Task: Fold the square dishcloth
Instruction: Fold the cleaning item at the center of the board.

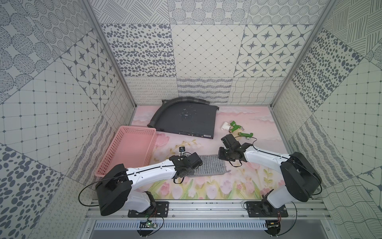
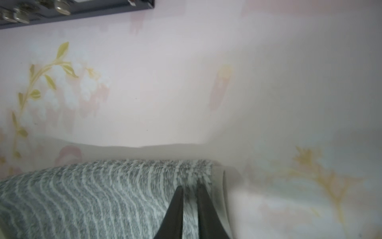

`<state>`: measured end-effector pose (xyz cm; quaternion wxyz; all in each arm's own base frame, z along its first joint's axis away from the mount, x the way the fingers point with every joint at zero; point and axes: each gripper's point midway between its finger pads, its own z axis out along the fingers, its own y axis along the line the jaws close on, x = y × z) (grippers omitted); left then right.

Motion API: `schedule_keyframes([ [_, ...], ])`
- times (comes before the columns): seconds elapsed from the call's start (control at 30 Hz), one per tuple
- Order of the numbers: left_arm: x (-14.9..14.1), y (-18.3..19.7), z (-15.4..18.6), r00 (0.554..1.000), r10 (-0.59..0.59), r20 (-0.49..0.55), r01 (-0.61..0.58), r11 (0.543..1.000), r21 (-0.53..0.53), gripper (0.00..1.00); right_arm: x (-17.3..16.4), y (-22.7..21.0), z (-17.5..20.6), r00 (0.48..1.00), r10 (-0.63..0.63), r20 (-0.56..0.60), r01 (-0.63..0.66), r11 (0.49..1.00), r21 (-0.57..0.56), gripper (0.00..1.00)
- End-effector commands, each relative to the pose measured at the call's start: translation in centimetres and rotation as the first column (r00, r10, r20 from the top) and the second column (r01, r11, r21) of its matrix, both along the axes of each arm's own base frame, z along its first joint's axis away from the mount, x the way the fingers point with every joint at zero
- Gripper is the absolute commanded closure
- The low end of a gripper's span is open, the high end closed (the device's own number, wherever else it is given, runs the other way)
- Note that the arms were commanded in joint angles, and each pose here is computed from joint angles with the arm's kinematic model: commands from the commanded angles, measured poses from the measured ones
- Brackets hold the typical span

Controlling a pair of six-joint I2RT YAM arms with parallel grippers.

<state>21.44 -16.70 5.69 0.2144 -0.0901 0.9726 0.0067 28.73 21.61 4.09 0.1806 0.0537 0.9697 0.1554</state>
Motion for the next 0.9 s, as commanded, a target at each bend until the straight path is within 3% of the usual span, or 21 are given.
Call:
schedule_keyframes([
  [0.0, -0.1, 1.7, 0.7, 1.0, -0.015, 0.007, 0.014, 0.997, 0.082, 1.0, 1.8, 0.0, 0.3, 0.998, -0.027, 0.056, 0.028, 0.999, -0.027, 0.84],
  [0.27, 0.0, 1.5, 1.7, 0.999, -0.044, 0.028, 0.042, 0.997, 0.065, 1.0, 2.7, 0.6, -0.7, 0.999, -0.002, 0.042, 0.004, 0.999, -0.049, 0.84],
  [0.47, 0.3, 0.3, 2.6, 0.995, -0.097, 0.039, 0.096, 0.995, 0.028, 1.0, 2.9, 1.5, 2.7, 0.994, 0.03, 0.105, -0.032, 0.999, 0.017, 0.77],
  [0.63, 0.7, -1.0, 3.7, 0.987, -0.147, 0.059, 0.148, 0.989, -0.014, 1.0, 1.7, 1.1, 4.7, 0.992, 0.014, 0.123, -0.023, 0.997, 0.07, 0.76],
  [0.87, 0.7, -3.7, 5.5, 0.964, -0.257, 0.07, 0.26, 0.964, -0.05, 1.0, -0.8, -0.4, 3.2, 0.998, -0.036, 0.047, 0.032, 0.996, 0.08, 0.77],
])
